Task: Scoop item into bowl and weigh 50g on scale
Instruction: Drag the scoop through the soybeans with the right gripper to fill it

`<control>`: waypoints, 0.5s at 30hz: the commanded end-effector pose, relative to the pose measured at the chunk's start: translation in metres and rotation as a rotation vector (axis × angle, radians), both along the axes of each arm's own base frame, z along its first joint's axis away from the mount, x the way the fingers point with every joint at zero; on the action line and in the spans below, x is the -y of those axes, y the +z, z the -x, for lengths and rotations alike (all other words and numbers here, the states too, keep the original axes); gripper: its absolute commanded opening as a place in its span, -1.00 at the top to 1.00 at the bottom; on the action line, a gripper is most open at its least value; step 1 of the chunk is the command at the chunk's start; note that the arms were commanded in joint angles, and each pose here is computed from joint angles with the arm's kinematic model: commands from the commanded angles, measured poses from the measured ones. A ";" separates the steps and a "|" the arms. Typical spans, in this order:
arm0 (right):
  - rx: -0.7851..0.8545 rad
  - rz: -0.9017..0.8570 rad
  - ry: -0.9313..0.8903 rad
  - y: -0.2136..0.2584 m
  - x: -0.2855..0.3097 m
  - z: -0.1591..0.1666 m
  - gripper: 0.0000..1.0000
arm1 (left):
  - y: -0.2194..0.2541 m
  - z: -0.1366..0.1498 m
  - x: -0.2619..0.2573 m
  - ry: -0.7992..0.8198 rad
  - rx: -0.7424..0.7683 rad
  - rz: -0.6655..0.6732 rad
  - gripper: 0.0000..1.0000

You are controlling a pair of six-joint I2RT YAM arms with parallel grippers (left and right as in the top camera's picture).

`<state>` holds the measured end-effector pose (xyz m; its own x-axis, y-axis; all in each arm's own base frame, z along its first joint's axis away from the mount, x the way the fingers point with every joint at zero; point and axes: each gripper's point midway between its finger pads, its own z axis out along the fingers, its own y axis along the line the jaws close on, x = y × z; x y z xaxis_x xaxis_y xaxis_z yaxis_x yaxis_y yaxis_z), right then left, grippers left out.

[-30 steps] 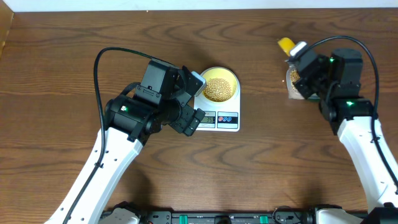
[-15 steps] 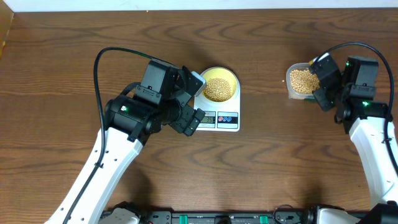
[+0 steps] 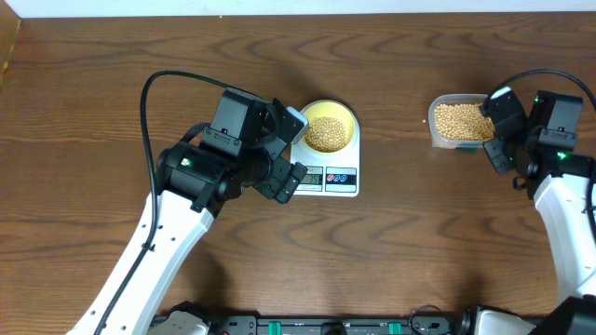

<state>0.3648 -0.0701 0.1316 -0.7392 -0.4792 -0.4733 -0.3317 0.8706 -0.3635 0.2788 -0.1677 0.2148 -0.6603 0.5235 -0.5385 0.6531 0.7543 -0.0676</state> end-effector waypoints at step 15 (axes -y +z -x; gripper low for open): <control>-0.042 -0.048 0.003 -0.040 -0.001 -0.020 0.98 | 0.001 0.002 -0.001 -0.014 0.007 -0.002 -0.77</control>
